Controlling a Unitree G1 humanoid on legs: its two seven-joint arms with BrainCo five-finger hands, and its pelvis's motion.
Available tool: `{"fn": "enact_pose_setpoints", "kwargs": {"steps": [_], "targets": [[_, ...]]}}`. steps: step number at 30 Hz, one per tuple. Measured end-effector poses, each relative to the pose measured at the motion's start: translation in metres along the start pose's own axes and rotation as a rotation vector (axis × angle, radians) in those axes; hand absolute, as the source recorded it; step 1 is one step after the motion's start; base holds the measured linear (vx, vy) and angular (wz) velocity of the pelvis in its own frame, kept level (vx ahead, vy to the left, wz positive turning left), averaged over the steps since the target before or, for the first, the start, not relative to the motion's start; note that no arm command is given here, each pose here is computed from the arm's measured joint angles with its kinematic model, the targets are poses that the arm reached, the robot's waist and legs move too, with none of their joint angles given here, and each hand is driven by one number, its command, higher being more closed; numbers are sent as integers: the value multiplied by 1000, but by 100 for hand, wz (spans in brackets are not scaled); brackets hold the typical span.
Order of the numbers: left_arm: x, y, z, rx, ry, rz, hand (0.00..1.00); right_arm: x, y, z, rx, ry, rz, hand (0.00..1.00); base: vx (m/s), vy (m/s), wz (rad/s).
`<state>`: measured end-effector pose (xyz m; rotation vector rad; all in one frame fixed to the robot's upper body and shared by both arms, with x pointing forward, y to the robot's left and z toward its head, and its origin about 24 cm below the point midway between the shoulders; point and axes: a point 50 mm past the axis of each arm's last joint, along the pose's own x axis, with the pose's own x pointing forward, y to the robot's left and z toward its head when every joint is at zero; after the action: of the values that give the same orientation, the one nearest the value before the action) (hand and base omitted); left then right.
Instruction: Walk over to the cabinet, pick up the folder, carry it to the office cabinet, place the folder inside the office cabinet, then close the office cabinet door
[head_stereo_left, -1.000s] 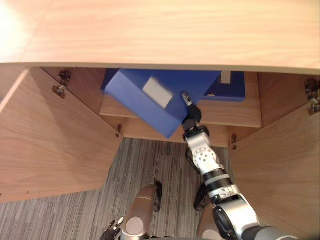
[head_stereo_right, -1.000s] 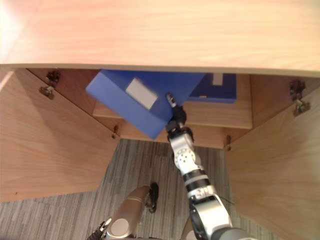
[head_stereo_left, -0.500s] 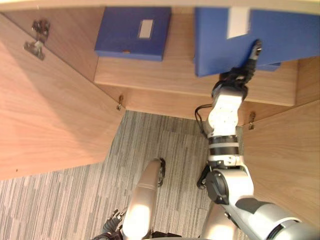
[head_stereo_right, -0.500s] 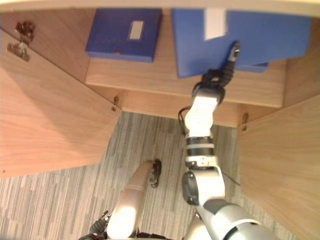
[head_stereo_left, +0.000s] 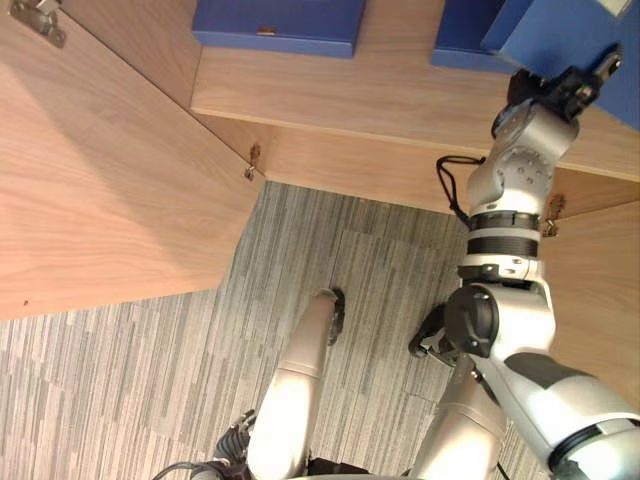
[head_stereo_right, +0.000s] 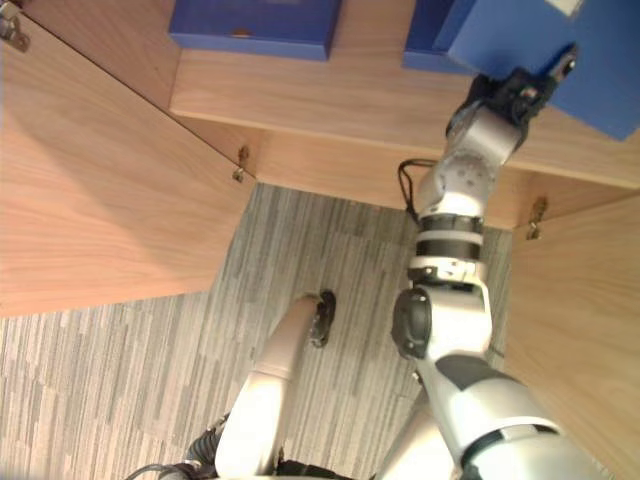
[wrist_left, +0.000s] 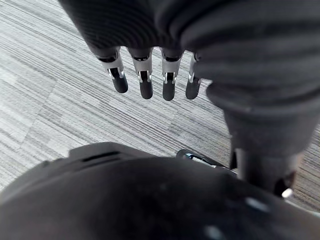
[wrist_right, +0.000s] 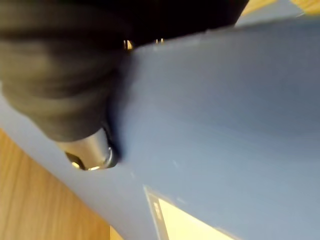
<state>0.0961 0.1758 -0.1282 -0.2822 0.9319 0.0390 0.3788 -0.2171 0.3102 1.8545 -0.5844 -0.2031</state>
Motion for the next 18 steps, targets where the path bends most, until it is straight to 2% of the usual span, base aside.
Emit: {"fn": "enact_pose_setpoints", "kwargs": {"steps": [5,7,13,18], "targets": [[0,2,-13,-106,63,66,0,0,4,-5,-1,36,-22,100,39,17,-2],[0,4,-32,-211,126,166,0,0,8,-7,-18,46,-27,100,5,9,-2],[-10,28,-64,-366,233,367,0,3,40,-2,26,38,29,100,2,5,3],[-8,29,-64,-408,222,403,0,4,52,2,28,28,62,100,12,13,7]]}}
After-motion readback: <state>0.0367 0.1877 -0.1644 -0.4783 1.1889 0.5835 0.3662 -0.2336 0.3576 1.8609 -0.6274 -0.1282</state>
